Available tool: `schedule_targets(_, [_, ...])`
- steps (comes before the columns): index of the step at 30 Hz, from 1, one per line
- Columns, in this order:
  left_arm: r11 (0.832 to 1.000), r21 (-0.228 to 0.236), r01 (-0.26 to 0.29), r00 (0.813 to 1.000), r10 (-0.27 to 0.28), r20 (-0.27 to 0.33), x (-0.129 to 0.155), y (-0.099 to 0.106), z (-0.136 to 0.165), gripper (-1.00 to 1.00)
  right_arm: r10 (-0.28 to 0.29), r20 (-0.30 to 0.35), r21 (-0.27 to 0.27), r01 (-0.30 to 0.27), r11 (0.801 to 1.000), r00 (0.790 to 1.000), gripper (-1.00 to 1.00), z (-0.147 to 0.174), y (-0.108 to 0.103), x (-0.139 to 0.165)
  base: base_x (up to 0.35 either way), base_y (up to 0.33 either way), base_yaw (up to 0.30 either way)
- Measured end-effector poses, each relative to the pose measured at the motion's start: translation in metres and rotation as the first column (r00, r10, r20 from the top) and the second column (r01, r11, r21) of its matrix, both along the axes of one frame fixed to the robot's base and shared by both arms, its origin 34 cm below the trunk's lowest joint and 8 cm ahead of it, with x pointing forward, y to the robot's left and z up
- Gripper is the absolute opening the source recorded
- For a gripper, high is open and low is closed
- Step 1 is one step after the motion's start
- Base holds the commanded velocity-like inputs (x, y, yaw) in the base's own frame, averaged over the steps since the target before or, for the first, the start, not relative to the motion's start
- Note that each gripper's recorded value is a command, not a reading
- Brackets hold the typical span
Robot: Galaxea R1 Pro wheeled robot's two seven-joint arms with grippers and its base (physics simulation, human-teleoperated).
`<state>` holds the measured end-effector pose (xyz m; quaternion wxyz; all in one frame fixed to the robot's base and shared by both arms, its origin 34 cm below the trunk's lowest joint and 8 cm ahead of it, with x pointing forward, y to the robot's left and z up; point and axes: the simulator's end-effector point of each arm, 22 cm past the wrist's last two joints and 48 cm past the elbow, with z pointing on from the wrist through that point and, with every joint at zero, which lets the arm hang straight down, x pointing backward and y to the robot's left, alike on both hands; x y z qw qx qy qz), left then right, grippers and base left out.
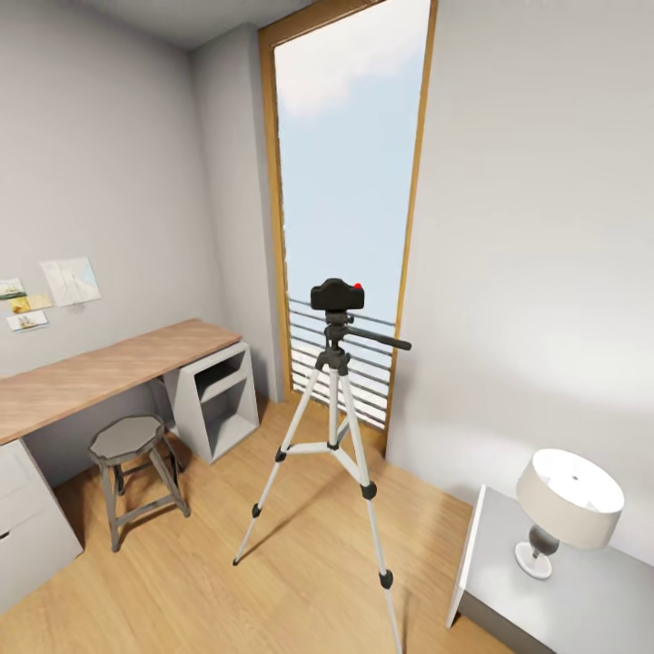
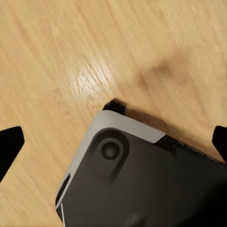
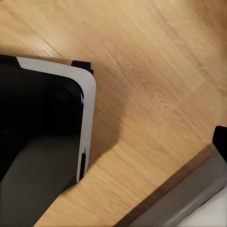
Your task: Attach the digital camera to the camera tripod in the bedroom.
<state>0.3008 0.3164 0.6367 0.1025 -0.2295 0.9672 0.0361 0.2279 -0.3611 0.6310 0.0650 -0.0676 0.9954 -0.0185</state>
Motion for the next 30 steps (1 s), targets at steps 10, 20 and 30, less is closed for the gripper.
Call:
schedule_targets(10, [1.0, 0.0, 0.0, 1.0, 0.0, 0.016, 0.006, 0.0, 0.003, 1.0, 0.0, 0.016, -0.001, 0.0, 1.0, 1.0, 1.0, 0.002, -0.001, 0.006, 0.0, 0.0, 0.0])
schedule_targets(20, [1.0, 0.0, 0.0, 0.999, 0.0, 0.032, 0.012, 0.0, 0.006, 1.0, 0.0, 0.032, 0.0, 0.0, 1.0, 0.999, 1.0, 0.004, -0.001, 0.012, 0.0, 0.0, 0.0])
schedule_targets(30, [1.0, 0.0, 0.0, 0.999, 0.0, 0.048, 0.017, 0.0, 0.01, 1.0, 0.001, 0.05, 0.0, -0.001, 1.0, 0.999, 1.0, 0.006, 0.0, 0.018, 0.0, 0.0, 0.0])
